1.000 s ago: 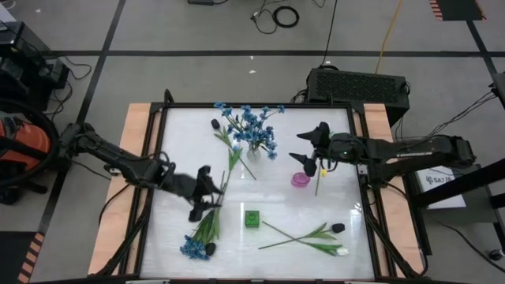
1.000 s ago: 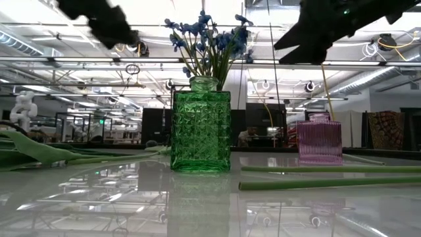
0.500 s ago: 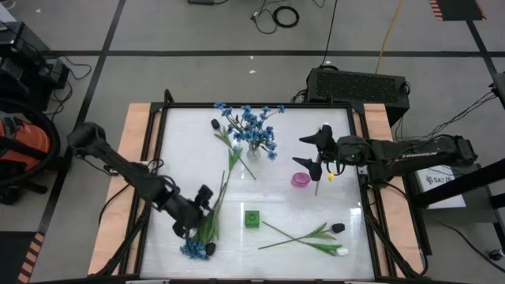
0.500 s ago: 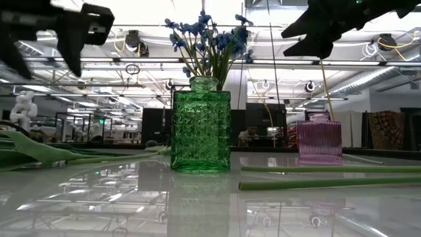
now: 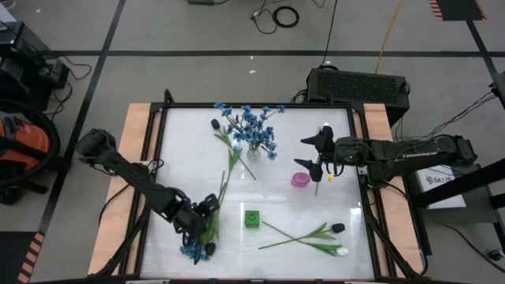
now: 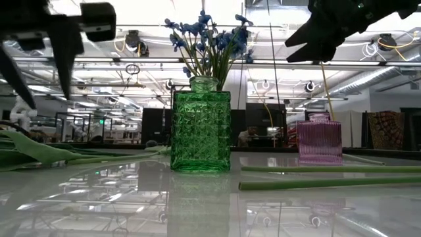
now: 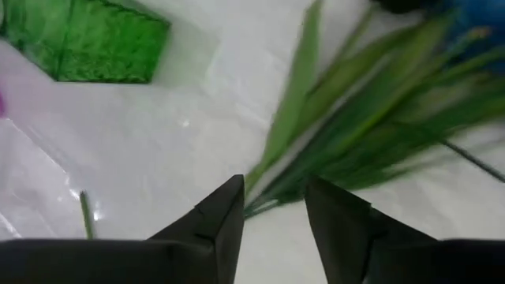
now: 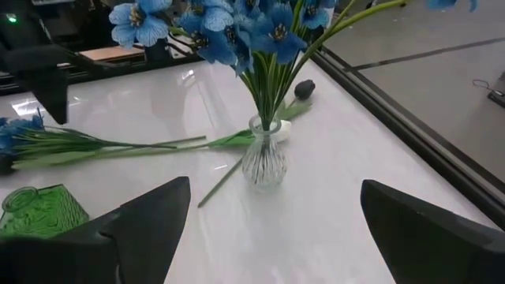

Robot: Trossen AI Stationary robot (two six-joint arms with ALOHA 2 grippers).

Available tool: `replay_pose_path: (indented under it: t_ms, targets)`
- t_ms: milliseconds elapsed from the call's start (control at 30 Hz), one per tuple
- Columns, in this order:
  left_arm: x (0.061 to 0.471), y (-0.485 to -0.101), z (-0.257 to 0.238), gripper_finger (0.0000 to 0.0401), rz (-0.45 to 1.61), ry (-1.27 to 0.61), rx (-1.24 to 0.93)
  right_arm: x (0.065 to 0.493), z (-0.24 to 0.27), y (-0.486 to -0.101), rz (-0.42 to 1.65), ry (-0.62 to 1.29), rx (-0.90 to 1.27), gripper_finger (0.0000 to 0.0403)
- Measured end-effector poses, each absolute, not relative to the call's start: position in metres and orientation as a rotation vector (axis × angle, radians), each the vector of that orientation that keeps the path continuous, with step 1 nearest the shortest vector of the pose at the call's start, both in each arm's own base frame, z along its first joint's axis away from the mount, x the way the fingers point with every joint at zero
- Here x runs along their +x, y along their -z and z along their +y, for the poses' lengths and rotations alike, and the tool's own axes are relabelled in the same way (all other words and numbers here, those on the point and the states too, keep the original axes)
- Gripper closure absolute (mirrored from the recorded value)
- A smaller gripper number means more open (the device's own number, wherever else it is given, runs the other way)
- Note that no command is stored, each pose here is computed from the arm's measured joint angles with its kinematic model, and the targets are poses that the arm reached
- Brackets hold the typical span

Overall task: Sort flowers into vase by color
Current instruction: Put the blue flowers into the transparent vase

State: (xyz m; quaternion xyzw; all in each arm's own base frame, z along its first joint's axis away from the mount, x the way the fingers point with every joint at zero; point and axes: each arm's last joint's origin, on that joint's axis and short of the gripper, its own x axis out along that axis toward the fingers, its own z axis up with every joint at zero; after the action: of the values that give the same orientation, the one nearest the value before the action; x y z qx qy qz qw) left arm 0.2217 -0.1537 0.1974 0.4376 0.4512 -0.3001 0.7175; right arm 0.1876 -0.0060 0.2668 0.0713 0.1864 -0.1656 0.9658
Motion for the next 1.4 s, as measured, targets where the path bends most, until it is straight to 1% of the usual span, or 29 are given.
replay_pose_path:
  t_ms: [100,167,233,367,467,567,700,767,867,1033,1167,1267,1400]
  targets:
    - [0.219,-0.198,-0.157,0.0275,0.992,0.770,0.959,0.188,-0.006,-0.267,0.376,0.335,0.145,0.0040]
    - [0.217,-0.197,-0.156,0.0280,1.007,0.808,0.988,0.188,-0.006,-0.267,0.375,0.336,0.150,0.0040]
    - [0.216,-0.196,-0.156,0.0280,1.015,0.821,1.022,0.188,-0.006,-0.267,0.374,0.336,0.151,0.0040]
    - [0.222,-0.189,-0.159,0.0274,1.010,0.785,1.030,0.188,-0.006,-0.267,0.374,0.337,0.155,0.0040]
    - [0.224,-0.178,-0.162,0.0251,1.060,0.768,1.017,0.188,-0.006,-0.267,0.374,0.336,0.155,0.0040]
    - [0.225,-0.169,-0.165,0.0211,1.097,0.774,1.026,0.188,-0.006,-0.267,0.375,0.335,0.152,0.0040]
    - [0.221,-0.159,-0.167,0.0158,1.151,0.808,1.114,0.188,-0.006,-0.266,0.379,0.334,0.149,0.0040]
    - [0.219,-0.156,-0.168,0.0146,1.166,0.845,1.156,0.187,-0.006,-0.266,0.382,0.334,0.148,0.0040]
    - [0.219,-0.150,-0.171,0.0144,1.170,0.863,1.162,0.187,-0.006,-0.266,0.383,0.334,0.148,0.0040]
    - [0.220,-0.142,-0.177,0.0156,1.174,0.896,1.177,0.187,-0.006,-0.266,0.384,0.334,0.148,0.0040]
    - [0.220,-0.139,-0.177,0.0183,1.182,0.910,1.189,0.187,-0.006,-0.266,0.384,0.335,0.150,0.0040]
    - [0.220,-0.140,-0.177,0.0219,1.177,0.905,1.190,0.187,-0.006,-0.266,0.385,0.335,0.150,0.0040]
    - [0.221,-0.145,-0.177,0.0282,1.162,0.890,1.192,0.187,-0.006,-0.266,0.385,0.336,0.150,0.0040]
